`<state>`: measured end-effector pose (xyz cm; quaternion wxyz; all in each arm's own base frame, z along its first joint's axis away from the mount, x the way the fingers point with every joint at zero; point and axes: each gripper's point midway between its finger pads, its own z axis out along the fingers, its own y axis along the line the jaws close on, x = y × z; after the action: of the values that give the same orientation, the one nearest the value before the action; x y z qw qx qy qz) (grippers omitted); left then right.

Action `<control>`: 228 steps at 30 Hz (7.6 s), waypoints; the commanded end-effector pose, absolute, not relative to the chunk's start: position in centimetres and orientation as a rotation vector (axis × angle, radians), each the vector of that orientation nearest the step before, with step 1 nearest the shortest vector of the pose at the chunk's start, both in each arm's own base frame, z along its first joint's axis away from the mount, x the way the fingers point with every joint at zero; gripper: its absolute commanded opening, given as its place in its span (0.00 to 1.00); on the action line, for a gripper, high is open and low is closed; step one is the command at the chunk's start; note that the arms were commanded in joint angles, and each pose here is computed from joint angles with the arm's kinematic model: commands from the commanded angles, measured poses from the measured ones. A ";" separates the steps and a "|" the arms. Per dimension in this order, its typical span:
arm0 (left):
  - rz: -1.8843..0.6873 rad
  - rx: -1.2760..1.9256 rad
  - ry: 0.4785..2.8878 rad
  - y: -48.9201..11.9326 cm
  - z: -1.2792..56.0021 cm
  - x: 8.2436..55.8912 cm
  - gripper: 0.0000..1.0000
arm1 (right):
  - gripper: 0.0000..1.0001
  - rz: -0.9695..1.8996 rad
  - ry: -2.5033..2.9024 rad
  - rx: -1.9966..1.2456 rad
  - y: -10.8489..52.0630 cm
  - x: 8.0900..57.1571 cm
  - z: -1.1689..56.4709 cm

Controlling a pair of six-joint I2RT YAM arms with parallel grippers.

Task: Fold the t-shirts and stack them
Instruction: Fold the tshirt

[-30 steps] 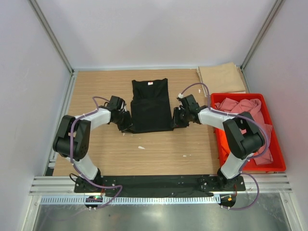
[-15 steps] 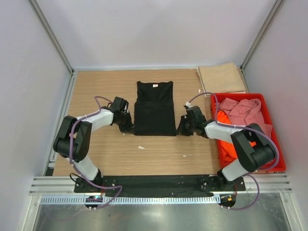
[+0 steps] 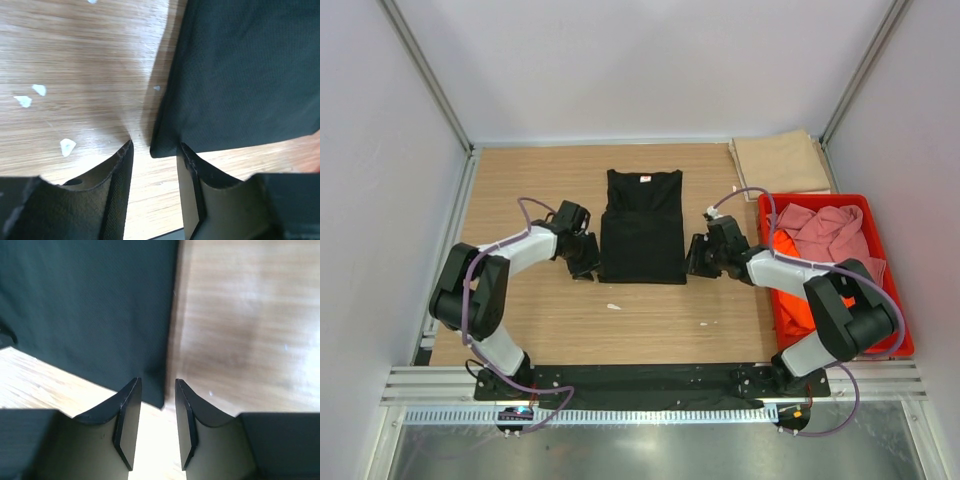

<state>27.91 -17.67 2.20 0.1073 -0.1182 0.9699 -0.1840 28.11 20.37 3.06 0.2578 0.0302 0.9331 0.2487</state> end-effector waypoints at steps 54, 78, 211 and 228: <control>-0.473 -0.344 2.806 -15.7 3.7 25.9 0.34 | 0.27 0.642 2.572 0.196 19.1 26.1 3.6; -0.665 -0.515 2.792 -17.5 1.5 24.1 0.40 | 0.39 0.802 2.552 0.685 20.2 23.6 2.6; -0.903 -0.447 1.666 -15.5 16.0 72.8 0.38 | 0.54 0.824 1.601 0.300 17.6 71.9 20.1; -0.880 -0.262 2.073 -18.0 9.1 63.6 0.43 | 0.62 0.895 2.053 0.138 19.0 63.8 13.2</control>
<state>65.00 -16.54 8.95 0.4368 -0.1486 0.8188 -0.3416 66.06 18.36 13.92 0.4700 0.0910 0.8031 0.3548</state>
